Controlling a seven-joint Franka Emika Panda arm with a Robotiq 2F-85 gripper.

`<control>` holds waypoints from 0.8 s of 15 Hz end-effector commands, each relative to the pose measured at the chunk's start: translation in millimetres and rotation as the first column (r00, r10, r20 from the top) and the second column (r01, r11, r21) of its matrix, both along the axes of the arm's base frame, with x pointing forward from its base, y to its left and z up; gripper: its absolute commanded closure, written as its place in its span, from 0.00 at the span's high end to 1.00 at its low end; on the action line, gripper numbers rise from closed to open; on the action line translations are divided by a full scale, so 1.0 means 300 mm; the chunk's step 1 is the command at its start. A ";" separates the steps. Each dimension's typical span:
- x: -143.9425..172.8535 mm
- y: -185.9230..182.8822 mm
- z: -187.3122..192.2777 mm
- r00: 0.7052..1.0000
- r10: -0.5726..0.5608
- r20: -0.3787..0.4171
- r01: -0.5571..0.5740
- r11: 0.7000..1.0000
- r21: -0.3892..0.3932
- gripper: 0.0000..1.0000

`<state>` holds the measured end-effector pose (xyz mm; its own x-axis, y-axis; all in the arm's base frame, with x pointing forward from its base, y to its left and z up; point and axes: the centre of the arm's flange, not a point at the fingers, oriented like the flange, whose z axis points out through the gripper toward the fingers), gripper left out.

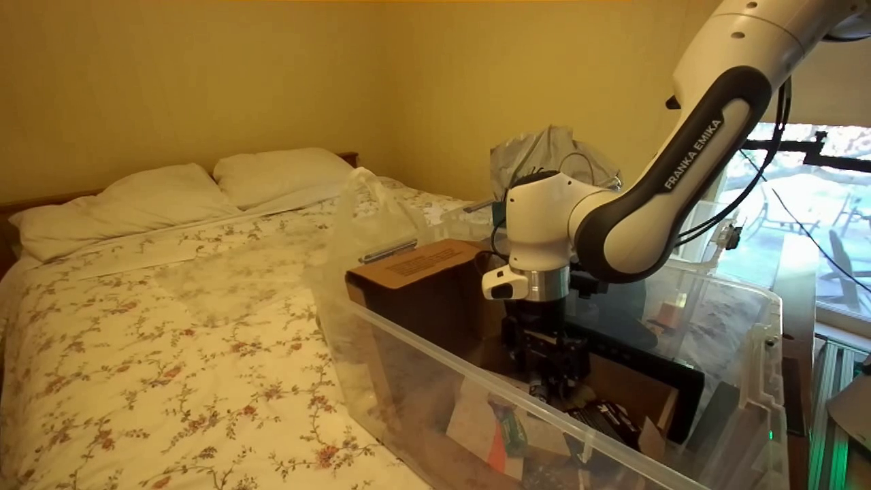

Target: Move the can from the left storage box to the right storage box

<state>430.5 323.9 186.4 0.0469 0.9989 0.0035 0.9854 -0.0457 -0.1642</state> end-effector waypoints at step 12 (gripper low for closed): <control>-0.014 0.057 -0.261 0.995 -0.045 0.094 0.060 0.985 -0.163 0.65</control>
<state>418.5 330.0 135.1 0.0784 0.9877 -0.1356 0.9925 -0.0901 -0.0827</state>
